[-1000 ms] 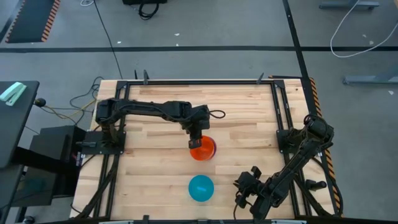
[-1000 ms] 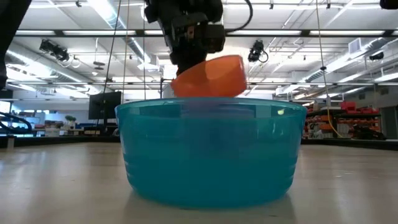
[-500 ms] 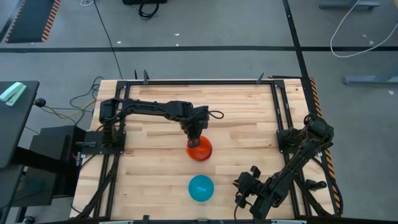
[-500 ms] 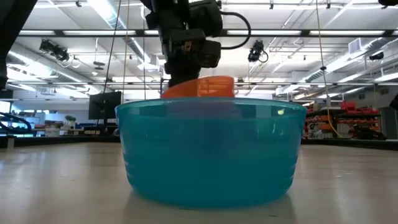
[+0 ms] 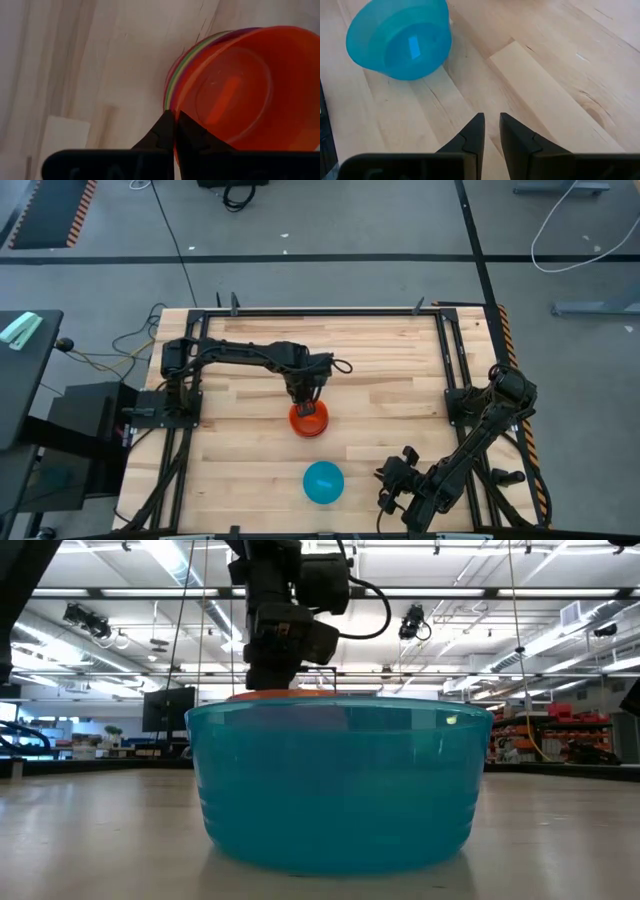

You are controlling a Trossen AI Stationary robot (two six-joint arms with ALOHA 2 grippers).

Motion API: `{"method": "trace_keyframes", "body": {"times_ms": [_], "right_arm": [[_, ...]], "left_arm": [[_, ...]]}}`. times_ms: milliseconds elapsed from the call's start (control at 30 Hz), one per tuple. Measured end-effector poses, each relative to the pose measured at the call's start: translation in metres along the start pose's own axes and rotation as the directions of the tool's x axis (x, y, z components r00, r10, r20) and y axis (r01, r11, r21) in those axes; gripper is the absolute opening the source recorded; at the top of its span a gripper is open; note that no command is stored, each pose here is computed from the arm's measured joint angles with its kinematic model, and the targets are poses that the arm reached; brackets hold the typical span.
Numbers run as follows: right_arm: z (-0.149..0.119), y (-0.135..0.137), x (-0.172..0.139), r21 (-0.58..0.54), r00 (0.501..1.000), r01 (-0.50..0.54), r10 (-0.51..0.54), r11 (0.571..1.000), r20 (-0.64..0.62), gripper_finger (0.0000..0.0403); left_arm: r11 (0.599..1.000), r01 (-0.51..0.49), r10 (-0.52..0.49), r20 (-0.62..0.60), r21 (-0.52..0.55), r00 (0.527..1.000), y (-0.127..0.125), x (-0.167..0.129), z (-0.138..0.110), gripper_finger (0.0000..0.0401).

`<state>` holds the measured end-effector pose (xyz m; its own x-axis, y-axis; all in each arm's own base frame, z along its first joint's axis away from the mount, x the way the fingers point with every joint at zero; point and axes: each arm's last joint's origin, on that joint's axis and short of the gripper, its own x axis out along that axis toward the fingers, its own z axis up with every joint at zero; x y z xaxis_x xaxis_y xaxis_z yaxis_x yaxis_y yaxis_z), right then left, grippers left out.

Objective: Nest bowls inside each other
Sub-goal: Stack the orange bowl on top of the violet bowl, then stack the blue bowl on top of the orange bowl

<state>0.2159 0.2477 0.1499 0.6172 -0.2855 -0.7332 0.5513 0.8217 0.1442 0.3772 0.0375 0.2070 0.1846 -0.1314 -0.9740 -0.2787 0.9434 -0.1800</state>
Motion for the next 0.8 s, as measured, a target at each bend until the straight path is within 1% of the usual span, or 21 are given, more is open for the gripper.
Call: {"method": "trace_keyframes", "body": {"times_ms": [367,633,733,800], "right_arm": [[0.0001,0.0001,-0.0001,0.000,1.000,0.000,0.000,1.000,0.000,0.0066],[0.0001,0.0001,-0.0001,0.000,1.000,0.000,0.000,1.000,0.001,0.0066],[0.0005,0.0001,-0.0001,0.000,1.000,0.001,-0.001,1.000,0.014,0.0066],[0.0006,0.0000,-0.0001,-0.002,1.000,0.002,-0.001,1.000,0.019,0.0066]], "left_arm": [[1.000,-0.001,0.001,-0.007,-0.019,1.000,0.0018,-0.0003,-0.0005,0.0009],[0.999,-0.006,0.005,-0.003,-0.053,1.000,0.0019,-0.0002,-0.0002,0.0086],[0.998,0.001,-0.001,-0.006,-0.055,1.000,0.0015,-0.0003,-0.0005,0.0104],[0.998,0.023,-0.024,-0.010,-0.057,1.000,0.0007,-0.0006,-0.0007,0.0112]]}}
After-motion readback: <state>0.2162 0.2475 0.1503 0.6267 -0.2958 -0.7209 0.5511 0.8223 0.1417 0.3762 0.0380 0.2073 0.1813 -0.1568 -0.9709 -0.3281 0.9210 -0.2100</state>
